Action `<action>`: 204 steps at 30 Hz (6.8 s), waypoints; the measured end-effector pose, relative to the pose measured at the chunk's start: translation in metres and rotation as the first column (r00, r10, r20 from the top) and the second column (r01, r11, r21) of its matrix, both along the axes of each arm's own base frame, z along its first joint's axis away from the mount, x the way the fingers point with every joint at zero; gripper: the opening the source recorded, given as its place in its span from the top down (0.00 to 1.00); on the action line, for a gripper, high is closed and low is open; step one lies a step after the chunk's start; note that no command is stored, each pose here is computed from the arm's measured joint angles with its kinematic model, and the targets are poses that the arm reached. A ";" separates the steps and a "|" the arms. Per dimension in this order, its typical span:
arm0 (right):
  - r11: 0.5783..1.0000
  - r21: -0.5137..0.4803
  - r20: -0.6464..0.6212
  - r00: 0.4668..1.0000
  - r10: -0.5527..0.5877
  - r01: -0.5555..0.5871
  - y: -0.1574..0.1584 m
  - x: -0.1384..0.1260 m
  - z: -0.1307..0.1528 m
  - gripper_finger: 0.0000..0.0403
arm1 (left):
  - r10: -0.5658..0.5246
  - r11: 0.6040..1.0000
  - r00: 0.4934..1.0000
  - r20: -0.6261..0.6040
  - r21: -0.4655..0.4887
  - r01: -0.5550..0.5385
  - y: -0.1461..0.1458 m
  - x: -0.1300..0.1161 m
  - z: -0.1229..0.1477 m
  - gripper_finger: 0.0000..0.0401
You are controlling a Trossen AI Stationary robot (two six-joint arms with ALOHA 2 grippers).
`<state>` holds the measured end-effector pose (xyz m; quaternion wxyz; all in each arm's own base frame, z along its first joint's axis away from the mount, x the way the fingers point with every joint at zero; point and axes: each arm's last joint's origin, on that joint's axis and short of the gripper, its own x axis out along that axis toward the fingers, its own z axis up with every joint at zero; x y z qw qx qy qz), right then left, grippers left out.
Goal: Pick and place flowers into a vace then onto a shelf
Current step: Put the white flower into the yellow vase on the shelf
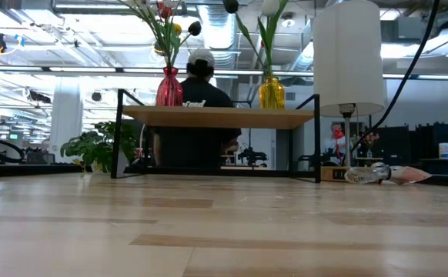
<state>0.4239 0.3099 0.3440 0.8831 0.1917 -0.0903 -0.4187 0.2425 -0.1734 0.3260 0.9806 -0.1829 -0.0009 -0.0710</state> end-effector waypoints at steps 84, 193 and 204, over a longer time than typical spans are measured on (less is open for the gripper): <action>0.864 -0.295 -0.358 0.791 -0.496 0.408 -0.251 0.046 0.090 1.00 | 0.084 0.984 0.900 -0.428 0.175 -0.008 -0.011 -0.070 -0.054 0.61; 0.730 -0.307 -0.376 0.626 -0.683 0.611 -0.372 -0.003 0.037 1.00 | -0.111 0.868 0.792 -0.600 0.330 0.371 -0.011 -0.079 -0.067 0.61; 0.715 -0.321 -0.393 0.600 -0.697 0.621 -0.382 -0.003 0.033 1.00 | -0.099 0.871 0.798 -0.594 0.337 0.358 -0.011 -0.078 -0.067 0.61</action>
